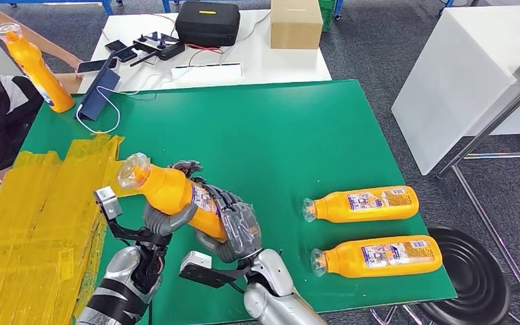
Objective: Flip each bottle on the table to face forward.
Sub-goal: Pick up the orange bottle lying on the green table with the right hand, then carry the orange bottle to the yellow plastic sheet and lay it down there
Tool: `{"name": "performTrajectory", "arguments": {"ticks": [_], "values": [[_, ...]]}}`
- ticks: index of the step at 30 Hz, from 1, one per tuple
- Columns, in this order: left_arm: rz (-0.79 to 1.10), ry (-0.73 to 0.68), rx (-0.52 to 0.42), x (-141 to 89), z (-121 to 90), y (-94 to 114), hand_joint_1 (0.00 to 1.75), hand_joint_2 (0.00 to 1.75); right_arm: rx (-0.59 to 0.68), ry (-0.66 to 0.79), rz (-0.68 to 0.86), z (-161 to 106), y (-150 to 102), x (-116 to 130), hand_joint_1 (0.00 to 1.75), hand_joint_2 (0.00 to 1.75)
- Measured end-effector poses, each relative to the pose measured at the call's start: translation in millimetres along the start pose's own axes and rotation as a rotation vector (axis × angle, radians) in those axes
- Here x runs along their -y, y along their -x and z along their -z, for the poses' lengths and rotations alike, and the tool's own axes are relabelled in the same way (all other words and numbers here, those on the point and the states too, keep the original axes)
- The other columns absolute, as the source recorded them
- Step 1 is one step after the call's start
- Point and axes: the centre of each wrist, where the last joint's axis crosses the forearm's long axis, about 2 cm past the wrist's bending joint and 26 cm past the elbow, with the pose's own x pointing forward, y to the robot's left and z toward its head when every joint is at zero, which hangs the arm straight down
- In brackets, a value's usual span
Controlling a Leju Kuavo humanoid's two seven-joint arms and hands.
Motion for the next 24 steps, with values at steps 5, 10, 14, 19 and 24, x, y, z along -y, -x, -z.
{"name": "performTrajectory", "arguments": {"ticks": [5,10,14,19,24], "values": [[0.008,-0.016,0.000,0,1,0,1.75,1.75,-0.004,0.003,0.004,0,0,0,1.75,1.75],[0.016,-0.032,0.002,2,3,0,1.75,1.75,-0.011,0.011,0.014,0,0,0,0.52,1.75],[0.038,-0.047,0.007,2,7,-3,1.75,1.75,-0.011,0.008,0.051,-4,-1,-3,0.00,1.75],[0.150,-0.120,0.017,-3,10,-6,1.75,1.75,0.034,0.032,0.207,-4,-18,8,0.00,1.31],[0.578,-0.320,0.058,-21,11,-19,1.75,1.75,0.087,0.127,0.328,-10,-35,32,0.00,0.00]]}}
